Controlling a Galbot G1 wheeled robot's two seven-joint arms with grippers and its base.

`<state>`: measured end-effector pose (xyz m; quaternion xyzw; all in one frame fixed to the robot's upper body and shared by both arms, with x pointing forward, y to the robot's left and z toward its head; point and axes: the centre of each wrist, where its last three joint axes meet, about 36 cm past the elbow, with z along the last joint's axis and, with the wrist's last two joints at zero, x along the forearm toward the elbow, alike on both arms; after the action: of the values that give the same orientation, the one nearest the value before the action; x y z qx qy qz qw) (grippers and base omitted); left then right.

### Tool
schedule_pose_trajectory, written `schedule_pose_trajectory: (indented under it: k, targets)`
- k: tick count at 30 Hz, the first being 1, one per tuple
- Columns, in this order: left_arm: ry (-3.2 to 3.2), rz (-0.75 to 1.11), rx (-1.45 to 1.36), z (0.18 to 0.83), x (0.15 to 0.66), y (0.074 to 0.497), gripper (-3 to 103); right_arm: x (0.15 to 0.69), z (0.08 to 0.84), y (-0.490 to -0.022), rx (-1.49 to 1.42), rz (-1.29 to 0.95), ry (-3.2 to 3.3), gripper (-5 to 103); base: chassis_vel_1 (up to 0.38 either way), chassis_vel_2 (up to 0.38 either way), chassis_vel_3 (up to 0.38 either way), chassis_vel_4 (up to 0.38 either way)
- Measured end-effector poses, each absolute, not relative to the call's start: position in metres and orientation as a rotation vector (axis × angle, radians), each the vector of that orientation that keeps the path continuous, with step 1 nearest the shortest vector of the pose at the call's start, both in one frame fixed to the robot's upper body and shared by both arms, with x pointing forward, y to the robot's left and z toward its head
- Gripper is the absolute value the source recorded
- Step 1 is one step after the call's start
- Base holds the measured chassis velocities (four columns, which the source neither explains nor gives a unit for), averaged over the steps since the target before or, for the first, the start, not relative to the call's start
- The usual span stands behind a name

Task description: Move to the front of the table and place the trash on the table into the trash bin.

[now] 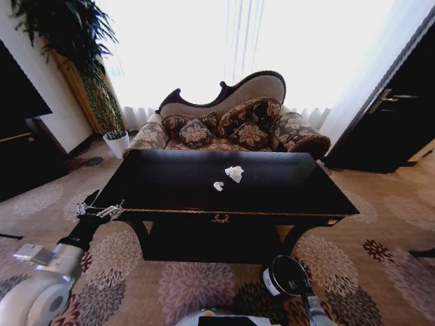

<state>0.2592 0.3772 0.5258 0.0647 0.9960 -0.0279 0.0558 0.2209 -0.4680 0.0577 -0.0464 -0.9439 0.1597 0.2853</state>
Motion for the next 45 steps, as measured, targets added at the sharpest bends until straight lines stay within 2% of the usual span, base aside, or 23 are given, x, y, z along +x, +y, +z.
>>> schedule_pose_trajectory:
  k: [1,2,4,5,6,7,8,10,15,21,28,37,45]
  targets:
    - [3.022,-0.085,0.196,0.526,0.259,0.377,100,0.221,0.058,-0.466,-0.126,0.423,-2.534,74,0.000,0.000,0.000,0.000]
    - [3.022,-0.085,0.196,0.526,0.259,0.377,100,0.221,0.058,-0.465,-0.127,0.420,-2.540,74,0.000,0.000,0.000,0.000]
    - [3.022,-0.085,0.196,0.526,0.259,0.377,100,0.221,0.059,-0.457,-0.131,0.399,-2.571,85,0.000,0.000,0.000,0.000]
    - [3.022,-0.085,0.196,0.526,0.259,0.377,100,0.221,0.059,-0.457,-0.131,0.399,-2.571,85,0.000,0.000,0.000,0.000]
    - [3.023,-0.085,0.196,0.526,0.259,0.377,100,0.219,0.060,-0.452,-0.126,0.385,-2.585,90,0.000,0.000,0.000,0.000]
    - [3.022,-0.085,0.196,0.526,0.259,0.377,100,0.216,0.060,-0.449,-0.122,0.376,-2.590,90,0.000,0.000,0.000,0.000]
    - [3.022,-0.084,0.197,0.526,0.259,0.377,100,0.213,0.060,-0.445,-0.116,0.364,-2.598,95,0.000,0.000,0.000,0.000]
    - [3.022,-0.085,0.197,0.526,0.259,0.377,100,0.195,0.061,-0.420,-0.084,0.270,-2.629,100,0.000,0.000,0.000,0.000]
    - [3.022,-0.085,0.197,0.526,0.259,0.377,100,0.163,0.074,-0.379,-0.079,0.049,-2.682,100,0.000,0.000,0.000,0.000]
    - [3.022,-0.085,0.197,0.526,0.259,0.377,100,0.138,0.097,-0.359,-0.083,-0.076,-2.725,100,0.000,0.000,0.000,0.000]
    - [3.022,-0.085,0.197,0.526,0.259,0.377,100,0.114,0.159,-0.327,-0.100,-0.230,-2.824,100,0.000,0.000,0.000,0.000]
    - [3.022,-0.085,0.197,0.526,0.259,0.377,100,0.102,0.204,-0.314,-0.142,-0.255,-2.913,100,0.000,0.000,0.000,0.000]
    - [3.022,-0.085,0.197,0.526,0.259,0.377,100,0.130,0.272,-0.326,-0.160,-0.201,-3.088,100,0.000,0.000,0.000,0.000]
